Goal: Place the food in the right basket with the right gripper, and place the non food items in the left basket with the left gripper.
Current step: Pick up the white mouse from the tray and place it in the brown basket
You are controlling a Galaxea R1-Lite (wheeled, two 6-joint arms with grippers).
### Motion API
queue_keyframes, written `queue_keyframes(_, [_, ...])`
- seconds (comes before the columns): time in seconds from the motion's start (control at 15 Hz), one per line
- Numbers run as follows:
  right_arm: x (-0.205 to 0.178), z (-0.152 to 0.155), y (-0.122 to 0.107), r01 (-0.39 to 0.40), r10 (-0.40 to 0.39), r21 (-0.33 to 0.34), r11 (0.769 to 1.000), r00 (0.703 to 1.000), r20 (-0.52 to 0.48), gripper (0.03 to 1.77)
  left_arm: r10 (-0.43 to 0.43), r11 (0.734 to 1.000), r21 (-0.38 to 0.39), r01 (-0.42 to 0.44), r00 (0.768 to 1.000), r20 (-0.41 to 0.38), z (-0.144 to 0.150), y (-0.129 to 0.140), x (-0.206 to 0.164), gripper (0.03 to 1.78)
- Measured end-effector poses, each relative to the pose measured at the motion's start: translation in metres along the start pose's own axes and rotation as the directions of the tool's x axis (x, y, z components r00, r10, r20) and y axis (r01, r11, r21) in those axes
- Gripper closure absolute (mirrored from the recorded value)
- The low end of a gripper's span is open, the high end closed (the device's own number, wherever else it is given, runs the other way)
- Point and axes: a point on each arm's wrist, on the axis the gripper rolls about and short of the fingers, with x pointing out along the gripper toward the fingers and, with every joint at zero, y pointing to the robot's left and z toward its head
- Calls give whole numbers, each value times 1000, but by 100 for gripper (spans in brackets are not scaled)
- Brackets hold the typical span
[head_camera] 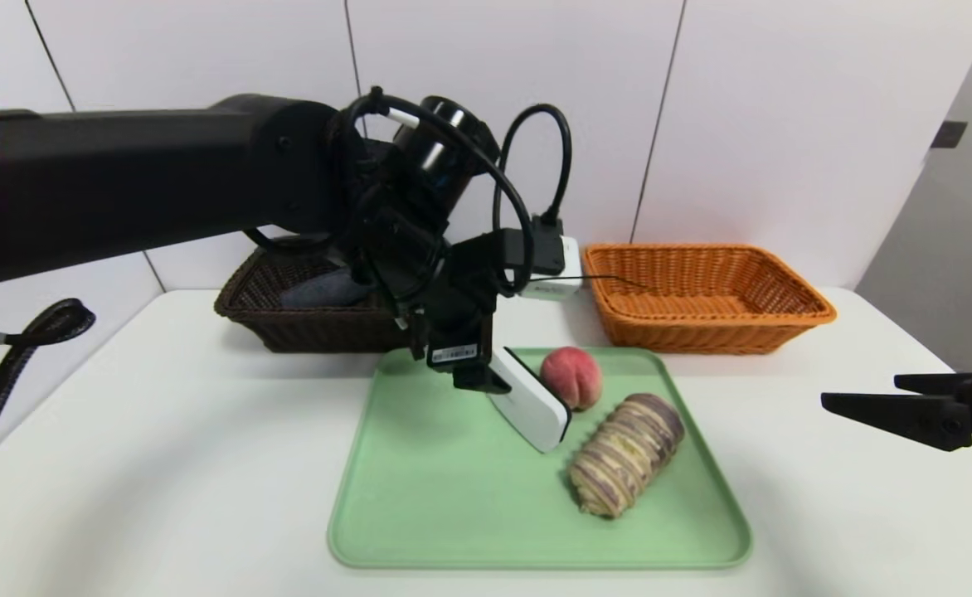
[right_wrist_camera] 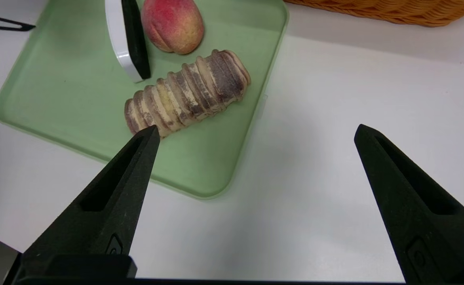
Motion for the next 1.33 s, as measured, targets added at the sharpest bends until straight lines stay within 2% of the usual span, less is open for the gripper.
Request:
queue_keyframes(0.13, [0,-2,0,-2,2,4,1000,1000,-5,10,-34,997,72,35,999,-21,-5,-1,19,12])
queue_keyframes(0.27, [1,-3,0,-23,23,7,1000,1000,-10,10,-68,993,98,72,997,-38,-8,-4,40,12])
queue_keyframes(0.47, [4,-8,-1,-32,33,15,999,999,-27,10,-106,990,91,111,993,-57,-12,-8,60,12])
queue_keyframes(0.8, [11,-12,-3,-34,34,29,999,999,4,10,-137,987,78,143,988,-75,-17,-11,77,12])
queue_keyframes(1.33, [13,-16,-3,-34,34,36,999,999,-10,10,-135,987,74,140,988,-69,-19,-11,87,12])
